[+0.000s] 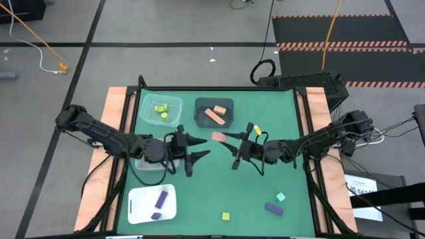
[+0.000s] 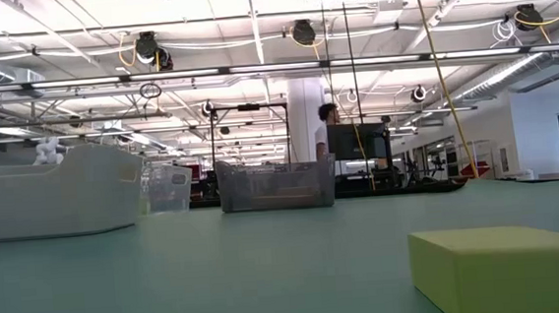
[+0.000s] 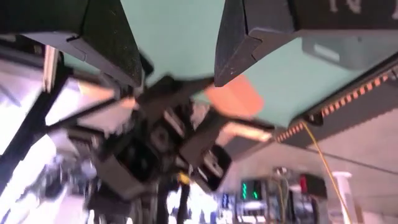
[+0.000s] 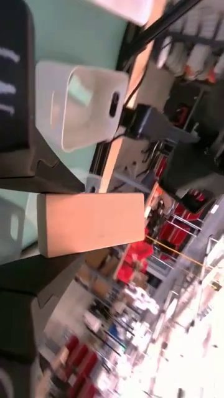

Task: Sort & place blocks by color
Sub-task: Put the brown block into the black bin, then put the green block into the transparent bin

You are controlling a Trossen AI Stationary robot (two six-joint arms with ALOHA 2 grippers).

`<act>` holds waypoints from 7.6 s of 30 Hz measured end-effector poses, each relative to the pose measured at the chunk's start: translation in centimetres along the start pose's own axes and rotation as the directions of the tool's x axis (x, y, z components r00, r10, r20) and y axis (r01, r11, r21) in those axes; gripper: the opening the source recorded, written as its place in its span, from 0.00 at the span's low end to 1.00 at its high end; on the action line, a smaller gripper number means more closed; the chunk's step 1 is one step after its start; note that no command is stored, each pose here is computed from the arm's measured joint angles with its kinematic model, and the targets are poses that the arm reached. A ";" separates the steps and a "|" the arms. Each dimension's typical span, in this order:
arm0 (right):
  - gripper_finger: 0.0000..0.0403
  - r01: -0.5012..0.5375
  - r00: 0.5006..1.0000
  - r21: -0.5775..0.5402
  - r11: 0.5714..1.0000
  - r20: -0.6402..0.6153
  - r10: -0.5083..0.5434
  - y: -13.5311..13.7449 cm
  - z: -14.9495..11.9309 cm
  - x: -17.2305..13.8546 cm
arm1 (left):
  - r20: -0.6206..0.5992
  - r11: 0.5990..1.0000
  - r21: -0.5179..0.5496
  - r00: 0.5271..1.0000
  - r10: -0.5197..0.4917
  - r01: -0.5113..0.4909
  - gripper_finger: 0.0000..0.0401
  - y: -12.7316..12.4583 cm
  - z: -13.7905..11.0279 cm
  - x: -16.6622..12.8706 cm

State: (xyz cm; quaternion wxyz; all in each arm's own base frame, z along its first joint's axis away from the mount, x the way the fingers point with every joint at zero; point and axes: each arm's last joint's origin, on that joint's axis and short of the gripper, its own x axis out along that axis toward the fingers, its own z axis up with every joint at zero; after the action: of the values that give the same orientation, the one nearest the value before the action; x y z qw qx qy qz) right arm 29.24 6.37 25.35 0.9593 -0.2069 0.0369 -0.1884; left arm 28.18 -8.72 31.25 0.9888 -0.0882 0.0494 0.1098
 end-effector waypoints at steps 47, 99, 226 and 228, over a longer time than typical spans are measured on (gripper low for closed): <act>0.39 0.073 0.997 -0.072 0.995 0.028 -0.071 -1.0 0.3 0.5 | 0.055 0.911 -0.412 0.998 0.025 0.000 0.14 4.3 -0.4 5.1; 0.63 0.279 0.850 0.818 0.503 -0.454 0.267 -3.0 -7.1 1.8 | -0.483 0.923 -0.043 0.817 0.315 -0.382 0.15 20.4 -7.2 9.0; 0.28 -0.094 0.994 0.063 0.994 0.054 0.091 0.5 0.1 -1.7 | -0.107 0.866 -0.486 0.991 0.078 -0.120 0.57 2.9 -0.6 1.5; 0.28 -0.076 0.996 0.061 0.995 0.046 0.074 0.1 -0.1 -1.4 | -0.082 0.854 -0.508 0.993 0.086 -0.116 0.57 3.3 -0.3 1.7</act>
State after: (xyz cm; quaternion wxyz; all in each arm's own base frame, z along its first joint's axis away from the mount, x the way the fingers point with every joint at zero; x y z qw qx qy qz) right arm 27.98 6.94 25.18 0.9724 -0.1791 0.0176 -0.1487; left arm 29.07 -5.21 30.20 0.9210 -0.3477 0.0508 0.1683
